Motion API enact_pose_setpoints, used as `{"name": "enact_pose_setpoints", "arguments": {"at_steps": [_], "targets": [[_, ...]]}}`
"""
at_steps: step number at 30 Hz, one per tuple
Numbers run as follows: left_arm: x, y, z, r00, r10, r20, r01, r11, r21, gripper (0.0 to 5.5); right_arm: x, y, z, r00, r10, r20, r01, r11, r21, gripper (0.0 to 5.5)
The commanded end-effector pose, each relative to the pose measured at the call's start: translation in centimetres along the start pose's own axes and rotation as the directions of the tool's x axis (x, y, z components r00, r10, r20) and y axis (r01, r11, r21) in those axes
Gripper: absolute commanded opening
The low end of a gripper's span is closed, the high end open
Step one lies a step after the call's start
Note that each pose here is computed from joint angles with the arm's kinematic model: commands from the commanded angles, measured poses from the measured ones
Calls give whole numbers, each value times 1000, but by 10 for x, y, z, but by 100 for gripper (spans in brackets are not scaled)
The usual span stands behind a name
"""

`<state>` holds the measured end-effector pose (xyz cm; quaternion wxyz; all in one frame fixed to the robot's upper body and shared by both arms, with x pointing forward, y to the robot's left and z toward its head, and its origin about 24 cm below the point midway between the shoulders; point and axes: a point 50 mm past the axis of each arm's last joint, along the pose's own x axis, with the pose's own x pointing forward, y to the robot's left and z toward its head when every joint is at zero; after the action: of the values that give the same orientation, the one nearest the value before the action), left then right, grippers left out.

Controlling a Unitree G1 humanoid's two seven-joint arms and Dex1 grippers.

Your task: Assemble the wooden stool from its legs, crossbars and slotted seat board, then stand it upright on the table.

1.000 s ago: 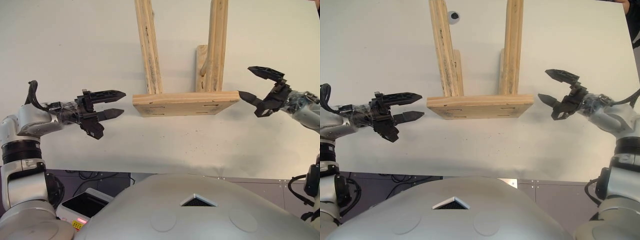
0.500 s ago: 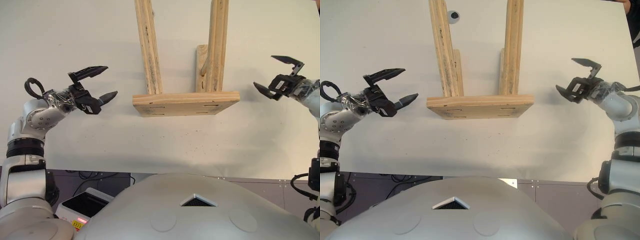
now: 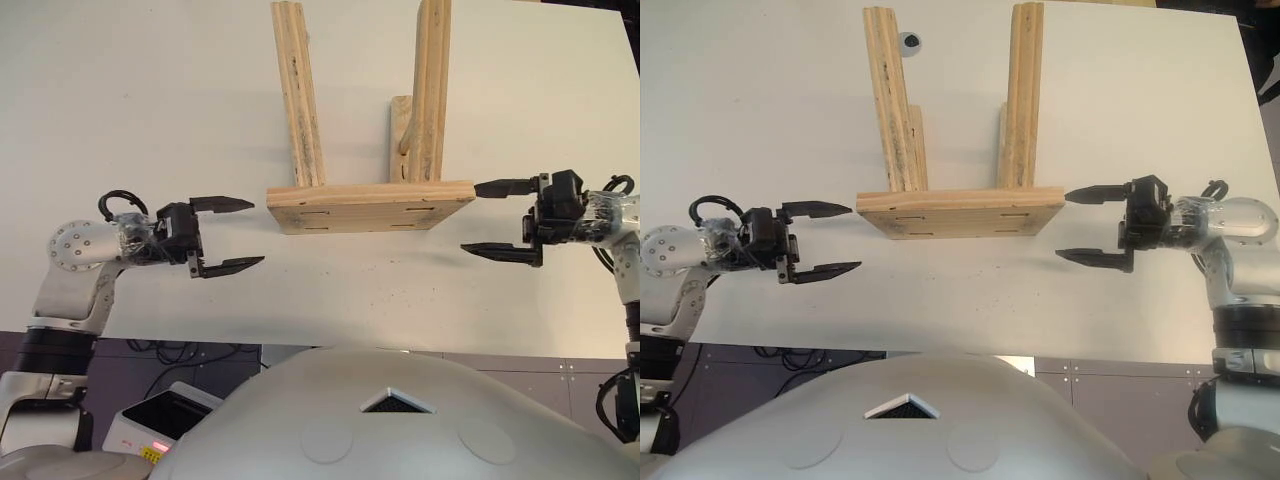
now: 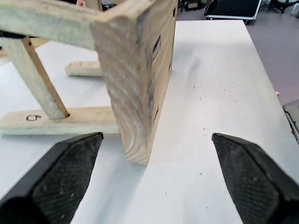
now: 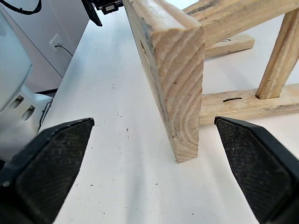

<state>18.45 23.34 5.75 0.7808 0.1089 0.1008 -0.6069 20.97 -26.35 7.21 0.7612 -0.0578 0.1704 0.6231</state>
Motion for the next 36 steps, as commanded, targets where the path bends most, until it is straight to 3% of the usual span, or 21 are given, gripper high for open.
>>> {"name": "enact_pose_setpoints", "arguments": {"at_steps": [1, 2, 10, 19, 22, 25, 30, 33, 35, 36], "targets": [[15, 6, -2, 1000, 13, 3, -13, 1000, 24, 431, 14, -10, 0, 1000, -28, 14, 29, 999, -40, 476], [20, 8, -3, 1000, 21, 11, -21, 999, 25, 431, 17, -12, -1, 999, -32, 17, 33, 998, -46, 476], [44, 22, -13, 1000, -3, 10, 3, 999, 49, 288, 36, -17, -14, 1000, -3, -7, 3, 998, -65, 320], [47, 26, -30, 997, -49, -52, 53, 996, 77, 141, 47, -19, -26, 1000, -4, -3, 4, 998, -68, 155], [52, 27, -30, 998, -58, -37, 61, 995, 78, 139, 49, -17, -29, 1000, -2, 4, 2, 998, -65, 152], [51, 18, -21, 997, -68, 30, 70, 997, -45, 138, 45, -9, -27, 999, -2, 37, 3, 1000, -31, 152], [20, -24, 43, 977, -69, 202, 152, 890, -431, 138, 17, 39, 16, 978, 10, 209, -79, 943, 325, 152], [8, -40, 121, 919, -2, 395, 263, 749, -608, 138, -2, 63, 74, 974, 72, 216, -176, 839, 514, 152], [3, -15, 155, 904, 145, 402, 162, 753, -638, 138, -17, 46, 126, 979, 59, 197, -172, 759, 628, 152], [-1, -2, 167, 945, 142, 293, 75, 780, -622, 138, -20, 27, 144, 980, -28, 197, -108, 757, 645, 152]]}}
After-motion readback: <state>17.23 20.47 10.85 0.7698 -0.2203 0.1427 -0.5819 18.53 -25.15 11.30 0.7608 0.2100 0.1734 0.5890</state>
